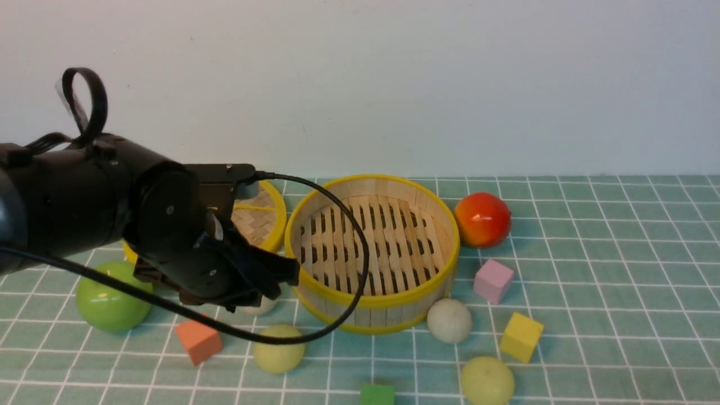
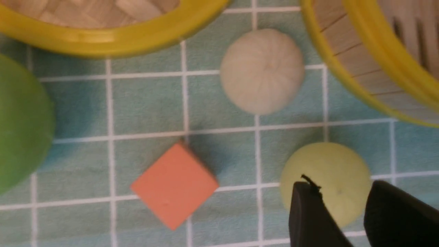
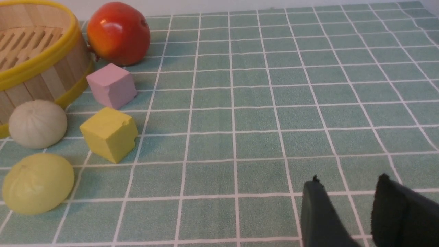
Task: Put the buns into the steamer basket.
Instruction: Use the left arm to grab a steamed stuffed bun
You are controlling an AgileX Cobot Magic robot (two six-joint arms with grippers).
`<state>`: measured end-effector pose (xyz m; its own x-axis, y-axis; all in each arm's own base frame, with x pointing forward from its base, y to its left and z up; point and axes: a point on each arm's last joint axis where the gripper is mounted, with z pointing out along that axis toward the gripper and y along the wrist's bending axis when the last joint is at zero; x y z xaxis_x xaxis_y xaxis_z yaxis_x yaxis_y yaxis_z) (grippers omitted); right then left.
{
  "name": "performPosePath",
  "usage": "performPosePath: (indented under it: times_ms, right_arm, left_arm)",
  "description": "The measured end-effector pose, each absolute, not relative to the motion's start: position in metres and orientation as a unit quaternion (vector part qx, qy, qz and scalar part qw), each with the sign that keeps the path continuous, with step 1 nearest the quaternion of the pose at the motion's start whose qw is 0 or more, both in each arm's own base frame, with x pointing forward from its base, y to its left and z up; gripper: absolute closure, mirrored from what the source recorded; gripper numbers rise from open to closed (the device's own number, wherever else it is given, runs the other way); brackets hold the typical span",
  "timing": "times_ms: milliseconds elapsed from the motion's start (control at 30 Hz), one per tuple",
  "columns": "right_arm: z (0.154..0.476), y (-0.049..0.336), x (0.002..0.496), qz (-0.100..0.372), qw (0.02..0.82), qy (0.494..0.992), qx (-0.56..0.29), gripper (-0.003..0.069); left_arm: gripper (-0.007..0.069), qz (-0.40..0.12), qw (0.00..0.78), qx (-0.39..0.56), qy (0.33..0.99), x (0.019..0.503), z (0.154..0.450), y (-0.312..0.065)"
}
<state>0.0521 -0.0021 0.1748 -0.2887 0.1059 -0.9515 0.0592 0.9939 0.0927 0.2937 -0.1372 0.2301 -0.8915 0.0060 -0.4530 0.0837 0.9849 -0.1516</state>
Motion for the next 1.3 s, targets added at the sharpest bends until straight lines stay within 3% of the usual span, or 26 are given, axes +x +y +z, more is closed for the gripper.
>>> performPosePath:
  times_ms: [300, 767, 1033, 1300]
  right_arm:
    - [0.175, -0.002, 0.052, 0.020, 0.594, 0.802, 0.051, 0.0419]
    - [0.175, -0.002, 0.052, 0.020, 0.594, 0.802, 0.051, 0.0419]
    - [0.175, -0.002, 0.052, 0.020, 0.594, 0.802, 0.051, 0.0419]
    - [0.175, -0.002, 0.052, 0.020, 0.594, 0.802, 0.051, 0.0419]
  left_arm:
    - [0.0387, -0.085, 0.163, 0.039, 0.982, 0.312, 0.196, -0.152]
    - [0.0387, -0.072, 0.130, 0.070, 0.986, 0.312, 0.192, -0.171]
    - [0.0387, -0.051, 0.114, 0.061, 0.990, 0.318, 0.167, -0.173]
    - [0.0388, -0.052, 0.121, 0.061, 0.989, 0.320, 0.168, -0.174]
